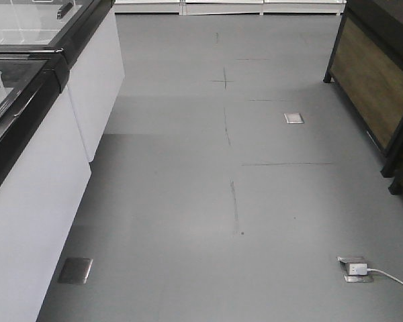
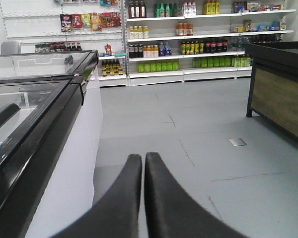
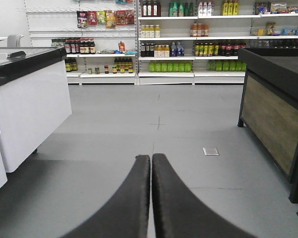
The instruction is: Left arm holds basket, right arm returns cookies
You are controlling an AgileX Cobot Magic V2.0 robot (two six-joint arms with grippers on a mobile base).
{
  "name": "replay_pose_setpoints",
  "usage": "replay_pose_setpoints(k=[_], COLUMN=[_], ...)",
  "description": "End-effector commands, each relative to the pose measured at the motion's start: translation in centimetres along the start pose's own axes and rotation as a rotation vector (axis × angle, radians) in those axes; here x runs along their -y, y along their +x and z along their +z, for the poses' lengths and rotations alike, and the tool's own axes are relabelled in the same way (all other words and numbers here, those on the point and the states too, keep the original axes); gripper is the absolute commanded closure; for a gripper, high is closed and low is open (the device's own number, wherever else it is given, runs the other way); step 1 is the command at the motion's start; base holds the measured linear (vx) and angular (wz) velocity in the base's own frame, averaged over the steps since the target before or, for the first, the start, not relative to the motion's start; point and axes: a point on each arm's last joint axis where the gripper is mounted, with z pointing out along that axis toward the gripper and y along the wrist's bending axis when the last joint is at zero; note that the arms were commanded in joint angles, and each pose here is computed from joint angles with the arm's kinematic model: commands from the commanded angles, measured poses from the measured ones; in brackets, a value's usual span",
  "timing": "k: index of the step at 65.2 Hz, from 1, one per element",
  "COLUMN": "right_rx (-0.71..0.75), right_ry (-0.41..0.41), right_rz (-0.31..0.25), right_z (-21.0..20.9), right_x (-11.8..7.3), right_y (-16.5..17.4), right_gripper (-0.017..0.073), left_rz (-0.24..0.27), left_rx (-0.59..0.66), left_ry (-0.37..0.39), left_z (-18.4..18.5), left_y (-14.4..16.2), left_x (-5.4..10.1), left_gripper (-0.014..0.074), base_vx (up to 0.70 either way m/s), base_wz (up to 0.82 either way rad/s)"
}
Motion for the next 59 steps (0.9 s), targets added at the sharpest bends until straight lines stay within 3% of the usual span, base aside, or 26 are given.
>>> replay_pose_setpoints(k=[1, 59], right_rx=[0.086, 0.086], right_ry=[0.000, 0.000], right_rz=[-0.014, -0.014], right_z=[-0.11, -0.11], right_x=[-0.02, -0.02], right_y=[-0.65, -0.65], right_gripper=[0.0567, 0.0567], left_rz=[-0.010, -0.010], left_rx=[0.114, 0.114], left_ry=[0.006, 0.006], left_z=[-0.30, -0.30], left_y=[-1.76, -1.76], left_x=[0.06, 0.06], left_gripper=[0.0601, 0.0601], base_vx=[0.00, 0.00], base_wz=[0.00, 0.00])
